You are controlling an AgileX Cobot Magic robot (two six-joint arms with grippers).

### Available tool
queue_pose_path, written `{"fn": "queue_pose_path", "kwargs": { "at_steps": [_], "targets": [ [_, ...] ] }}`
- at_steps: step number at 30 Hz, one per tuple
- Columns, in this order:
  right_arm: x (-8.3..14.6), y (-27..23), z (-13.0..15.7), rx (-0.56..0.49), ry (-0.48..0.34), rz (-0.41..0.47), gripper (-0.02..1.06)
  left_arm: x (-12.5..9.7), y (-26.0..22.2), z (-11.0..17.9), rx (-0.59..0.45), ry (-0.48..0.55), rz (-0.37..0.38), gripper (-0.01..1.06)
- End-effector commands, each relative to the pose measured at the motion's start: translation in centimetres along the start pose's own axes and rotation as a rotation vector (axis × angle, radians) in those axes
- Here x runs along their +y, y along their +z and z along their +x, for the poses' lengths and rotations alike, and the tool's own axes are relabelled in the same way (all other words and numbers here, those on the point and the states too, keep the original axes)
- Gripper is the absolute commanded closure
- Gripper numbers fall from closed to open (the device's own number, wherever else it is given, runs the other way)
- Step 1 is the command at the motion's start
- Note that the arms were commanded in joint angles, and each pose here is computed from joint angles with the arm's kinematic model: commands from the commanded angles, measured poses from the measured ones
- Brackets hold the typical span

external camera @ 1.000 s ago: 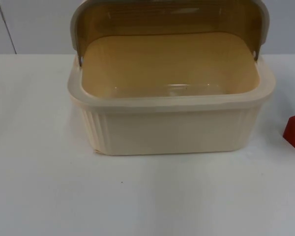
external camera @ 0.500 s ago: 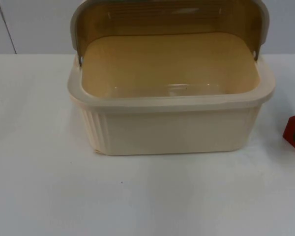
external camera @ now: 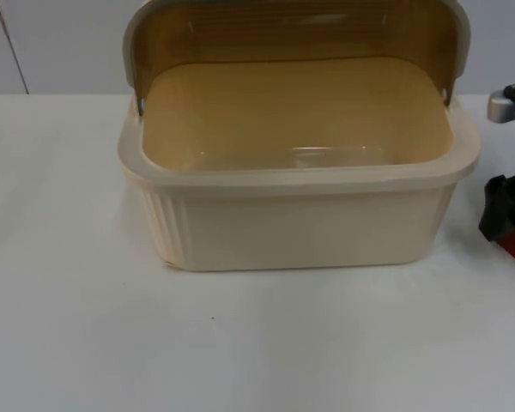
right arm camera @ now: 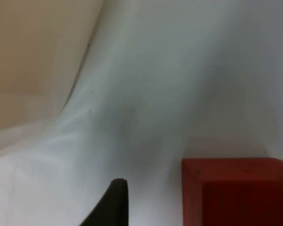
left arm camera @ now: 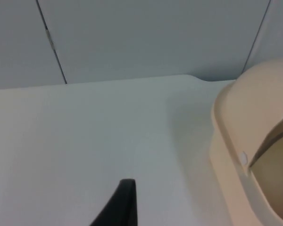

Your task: Open the box lid with the left hand, place the block into the box with the right hand, then close the box lid with the left hand.

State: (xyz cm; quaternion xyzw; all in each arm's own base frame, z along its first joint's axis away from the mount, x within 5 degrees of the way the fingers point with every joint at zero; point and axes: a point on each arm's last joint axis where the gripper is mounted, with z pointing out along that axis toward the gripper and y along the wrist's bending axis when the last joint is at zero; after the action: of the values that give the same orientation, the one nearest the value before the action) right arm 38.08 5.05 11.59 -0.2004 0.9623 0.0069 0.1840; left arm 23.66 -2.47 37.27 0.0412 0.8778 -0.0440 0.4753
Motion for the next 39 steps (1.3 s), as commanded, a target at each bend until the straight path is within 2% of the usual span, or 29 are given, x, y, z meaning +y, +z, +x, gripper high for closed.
{"fn": "queue_pose_path", "kwargs": {
  "at_steps": [1,9,11,12,14,15,18,19,20,21,25,29,34,35,39],
  "targets": [
    [0.1,0.1,-0.2,-0.005,0.005,-0.002,0.0,0.0,0.0,0.2,0.01,0.013,-0.005,0.0],
    [-0.7,0.7,0.2,0.007,0.03,0.001,0.01,0.0,0.0,0.2,0.01,0.022,-0.011,0.0],
    [-1.1,0.7,0.3,0.012,0.038,0.005,0.08,0.1,0.0,0.2,0.008,0.022,-0.011,0.0],
    [-1.2,0.8,0.4,0.014,0.037,0.005,0.18,0.1,0.0,0.2,0.009,0.025,-0.013,0.0],
    [-1.2,0.8,0.5,0.021,0.039,0.003,0.48,0.1,0.0,0.2,0.007,0.03,-0.016,0.0],
    [-1.2,0.8,0.5,0.021,0.039,0.003,0.48,0.1,0.0,0.2,0.007,0.03,-0.016,0.0],
    [-1.2,1.0,0.5,0.022,0.049,0.002,0.88,0.1,0.0,0.2,0.007,0.03,-0.016,0.0],
    [-1.2,1.0,0.5,0.022,0.058,0.002,0.98,0.1,0.0,0.2,0.007,0.03,-0.016,0.0],
    [-1.2,1.0,0.5,0.022,0.058,0.002,0.98,0.1,0.0,0.2,0.007,0.03,-0.016,0.0],
    [-1.2,1.0,0.6,0.024,0.07,0.001,1.04,0.1,0.0,0.2,0.007,0.03,-0.016,0.0],
    [-1.2,0.1,0.3,0.013,0.087,0.003,1.05,0.1,0.0,0.2,0.009,0.029,-0.016,0.0],
    [-1.3,-2.1,-0.5,-0.044,0.094,0.017,1.05,0.1,0.0,0.2,0.009,0.029,-0.016,0.0],
    [-1.5,-9.2,-2.5,-0.246,0.099,0.074,1.05,0.1,0.0,0.2,0.009,0.029,-0.016,0.0],
    [-1.5,-9.2,-2.5,-0.246,0.099,0.074,1.05,0.1,0.0,0.2,0.009,0.029,-0.016,0.0],
    [-1.4,-16.0,-3.2,-0.455,0.117,0.126,1.05,0.1,0.0,0.2,0.009,0.029,-0.016,0.0]
  ]
}}
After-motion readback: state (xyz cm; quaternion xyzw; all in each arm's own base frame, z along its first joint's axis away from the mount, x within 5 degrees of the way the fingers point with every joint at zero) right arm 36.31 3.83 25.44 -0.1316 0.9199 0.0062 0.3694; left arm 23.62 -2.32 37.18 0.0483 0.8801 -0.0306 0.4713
